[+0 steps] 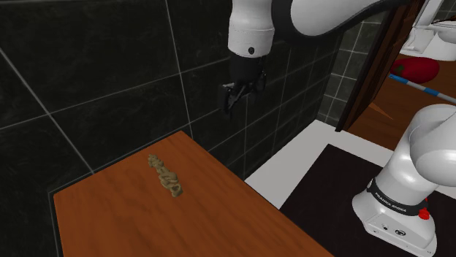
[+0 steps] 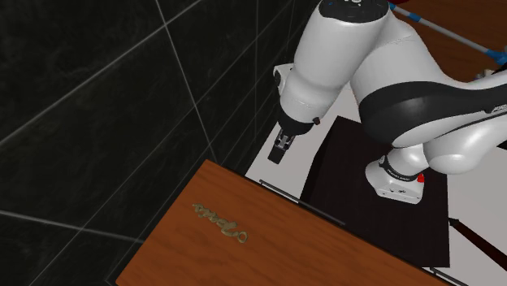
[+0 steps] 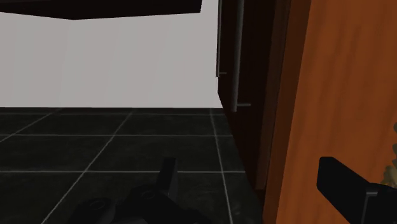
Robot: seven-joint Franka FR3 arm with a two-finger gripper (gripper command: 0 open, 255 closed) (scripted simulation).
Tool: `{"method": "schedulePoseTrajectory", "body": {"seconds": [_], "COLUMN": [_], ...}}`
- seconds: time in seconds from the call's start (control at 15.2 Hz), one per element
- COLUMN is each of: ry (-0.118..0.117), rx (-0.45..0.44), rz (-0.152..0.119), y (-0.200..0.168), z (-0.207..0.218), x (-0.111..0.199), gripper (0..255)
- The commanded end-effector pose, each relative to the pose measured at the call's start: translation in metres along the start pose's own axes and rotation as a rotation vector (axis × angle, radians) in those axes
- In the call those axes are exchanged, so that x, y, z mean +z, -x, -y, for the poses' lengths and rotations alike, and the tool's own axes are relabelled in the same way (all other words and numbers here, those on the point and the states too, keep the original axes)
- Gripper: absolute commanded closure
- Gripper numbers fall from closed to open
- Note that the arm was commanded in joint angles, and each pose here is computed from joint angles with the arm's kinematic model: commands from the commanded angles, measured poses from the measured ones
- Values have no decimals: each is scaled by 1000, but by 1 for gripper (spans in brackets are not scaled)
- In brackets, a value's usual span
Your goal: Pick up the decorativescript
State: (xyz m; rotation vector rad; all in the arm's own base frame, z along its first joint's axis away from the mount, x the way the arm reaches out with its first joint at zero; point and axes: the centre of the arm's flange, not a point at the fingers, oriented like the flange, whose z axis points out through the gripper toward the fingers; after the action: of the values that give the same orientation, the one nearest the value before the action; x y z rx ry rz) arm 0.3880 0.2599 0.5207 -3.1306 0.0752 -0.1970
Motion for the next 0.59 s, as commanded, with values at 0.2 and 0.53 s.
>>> {"method": "schedulePoseTrajectory", "body": {"seconds": [0.2,0.53], "ry": [12,24], "rx": [5,8], "rz": [-13,-26], "y": [-11,-24], "z": [64,127], "x": [20,39], "gripper": [0,0]}}
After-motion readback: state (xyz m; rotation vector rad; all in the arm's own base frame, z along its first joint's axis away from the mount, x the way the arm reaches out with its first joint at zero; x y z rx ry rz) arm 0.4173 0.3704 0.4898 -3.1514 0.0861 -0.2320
